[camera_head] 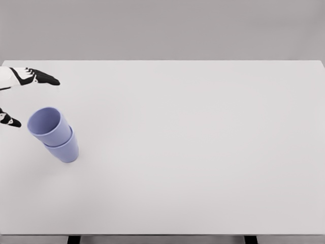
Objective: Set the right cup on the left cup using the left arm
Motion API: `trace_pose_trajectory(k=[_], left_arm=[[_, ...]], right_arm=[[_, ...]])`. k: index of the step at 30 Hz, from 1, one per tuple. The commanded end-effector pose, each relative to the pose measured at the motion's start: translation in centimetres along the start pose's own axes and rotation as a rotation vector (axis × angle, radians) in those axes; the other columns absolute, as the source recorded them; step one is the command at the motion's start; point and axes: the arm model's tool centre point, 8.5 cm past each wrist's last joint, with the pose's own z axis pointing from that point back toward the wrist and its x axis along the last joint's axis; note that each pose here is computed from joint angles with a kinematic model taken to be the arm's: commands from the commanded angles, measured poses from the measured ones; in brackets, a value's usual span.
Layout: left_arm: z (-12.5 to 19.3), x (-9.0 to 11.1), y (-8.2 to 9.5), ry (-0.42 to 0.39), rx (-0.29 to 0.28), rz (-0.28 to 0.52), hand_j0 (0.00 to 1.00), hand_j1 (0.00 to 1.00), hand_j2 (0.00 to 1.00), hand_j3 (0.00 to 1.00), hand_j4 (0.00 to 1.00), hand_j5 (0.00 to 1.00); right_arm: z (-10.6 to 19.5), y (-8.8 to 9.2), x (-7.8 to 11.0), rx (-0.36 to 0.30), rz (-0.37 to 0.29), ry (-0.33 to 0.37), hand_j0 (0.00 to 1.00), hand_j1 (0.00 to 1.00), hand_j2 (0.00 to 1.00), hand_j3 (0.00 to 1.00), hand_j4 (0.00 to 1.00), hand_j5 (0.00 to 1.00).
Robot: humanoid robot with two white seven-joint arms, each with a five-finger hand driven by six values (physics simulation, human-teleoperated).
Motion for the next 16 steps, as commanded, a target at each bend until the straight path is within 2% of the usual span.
trace_pose_trajectory(k=[1,4,7,12,14,16], left_arm=[[0.3,0.2,0.7,-0.023,0.045,0.035,1.0,1.0,1.0,1.0,1.0,1.0],[-0.1,0.8,1.4,-0.056,0.069,0.039,1.0,1.0,1.0,1.0,1.0,1.0],[-0.8,2.7,2.7,-0.121,0.089,0.009,1.0,1.0,1.0,1.0,1.0,1.0],[-5.5,5.1,2.7,-0.289,0.109,-0.004,1.0,1.0,1.0,1.0,1.0,1.0],[-7.5,6.4,3.2,-0.363,0.121,-0.023,1.0,1.0,1.0,1.0,1.0,1.0],[-8.7,7.1,3.2,-0.406,0.125,-0.022,1.0,1.0,1.0,1.0,1.0,1.0]], right_arm=[[0.0,0.0,0.0,0.0,0.0,0.0,1.0,1.0,1.0,1.0,1.0,1.0],[0.0,0.0,0.0,0.0,0.0,0.0,1.0,1.0,1.0,1.0,1.0,1.0],[0.0,0.0,0.0,0.0,0.0,0.0,1.0,1.0,1.0,1.0,1.0,1.0],[0.0,0.0,0.0,0.0,0.0,0.0,1.0,1.0,1.0,1.0,1.0,1.0],[0.0,0.0,0.0,0.0,0.0,0.0,1.0,1.0,1.0,1.0,1.0,1.0],[0.0,0.0,0.0,0.0,0.0,0.0,1.0,1.0,1.0,1.0,1.0,1.0]])
